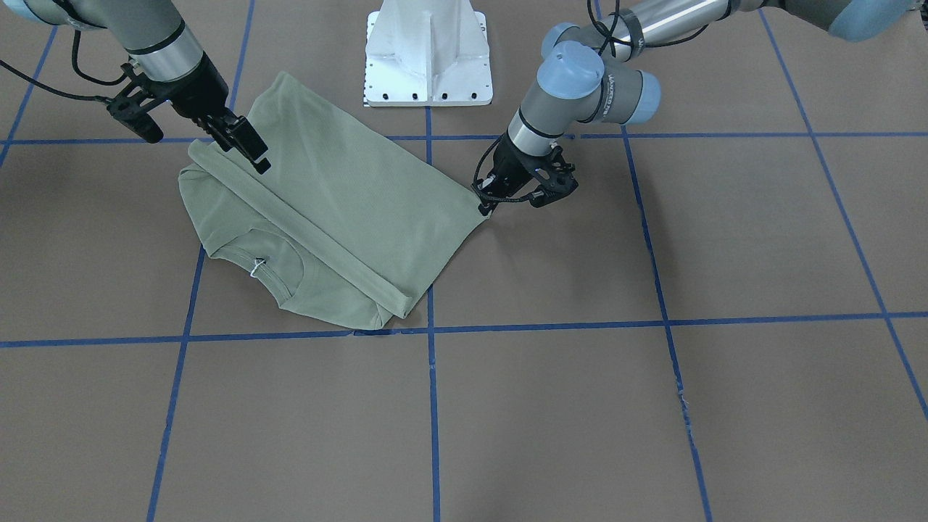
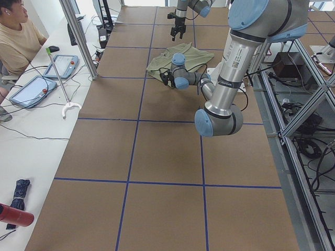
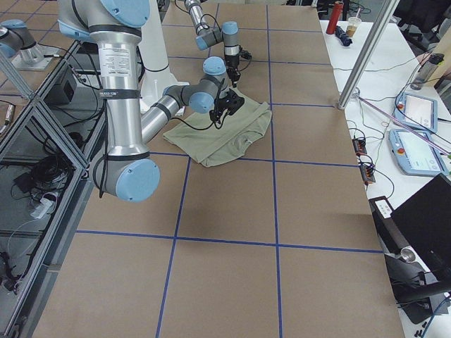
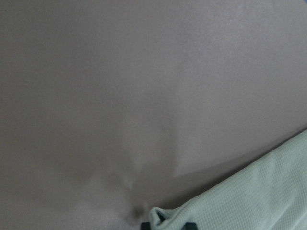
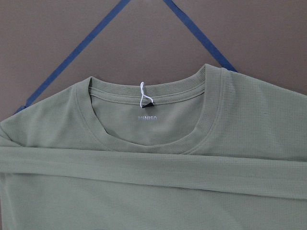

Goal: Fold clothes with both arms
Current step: 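Pull the shirt edge away from the robot with the left gripper while right holds, then release and raise the left gripper while the right gripper moves to the near corner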

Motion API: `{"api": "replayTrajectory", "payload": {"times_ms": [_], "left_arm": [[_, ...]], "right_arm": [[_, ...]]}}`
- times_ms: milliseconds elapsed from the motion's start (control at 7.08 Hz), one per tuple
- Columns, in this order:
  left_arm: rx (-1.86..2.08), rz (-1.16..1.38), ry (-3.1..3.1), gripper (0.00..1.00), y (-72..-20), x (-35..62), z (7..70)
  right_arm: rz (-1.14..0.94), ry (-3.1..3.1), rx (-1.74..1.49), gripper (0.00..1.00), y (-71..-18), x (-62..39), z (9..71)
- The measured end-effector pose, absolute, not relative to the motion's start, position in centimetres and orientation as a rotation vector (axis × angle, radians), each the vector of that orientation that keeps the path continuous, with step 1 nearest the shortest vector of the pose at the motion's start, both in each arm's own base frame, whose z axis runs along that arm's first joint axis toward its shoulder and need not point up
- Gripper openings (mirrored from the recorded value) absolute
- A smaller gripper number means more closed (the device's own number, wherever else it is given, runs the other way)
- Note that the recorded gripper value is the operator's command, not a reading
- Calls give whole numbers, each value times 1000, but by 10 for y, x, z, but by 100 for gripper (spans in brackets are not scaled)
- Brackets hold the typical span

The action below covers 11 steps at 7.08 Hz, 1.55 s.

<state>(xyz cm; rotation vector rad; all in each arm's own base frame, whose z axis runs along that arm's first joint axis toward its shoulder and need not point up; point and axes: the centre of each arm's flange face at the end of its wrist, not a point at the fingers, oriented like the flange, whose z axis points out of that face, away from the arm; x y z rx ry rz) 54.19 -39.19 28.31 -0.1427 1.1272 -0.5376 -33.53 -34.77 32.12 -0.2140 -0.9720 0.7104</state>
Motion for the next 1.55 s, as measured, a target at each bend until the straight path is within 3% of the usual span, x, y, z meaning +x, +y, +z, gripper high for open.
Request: {"api": "replayTrajectory", "payload": {"times_ms": [283,565,989,1413,1554], "left_arm": [[-4,-507,1112,0,-446,508,293],[114,-540,1068,0,-539,480,305],[202,-622,1085,0,-674,498,272],[269,-650,1112,0,-718,509,275],[280,-655,1118,33,-726,510,278]], "right_arm": [[708,-985,-209,100,-348,-337,315],[706,-1002,-195,100,-350,-340,308],[720,-1021,-134,100,-355,-348,297],[718,-1005,-86,100,-352,-373,300],[712,-1004,-82,100,-352,-382,298]]}}
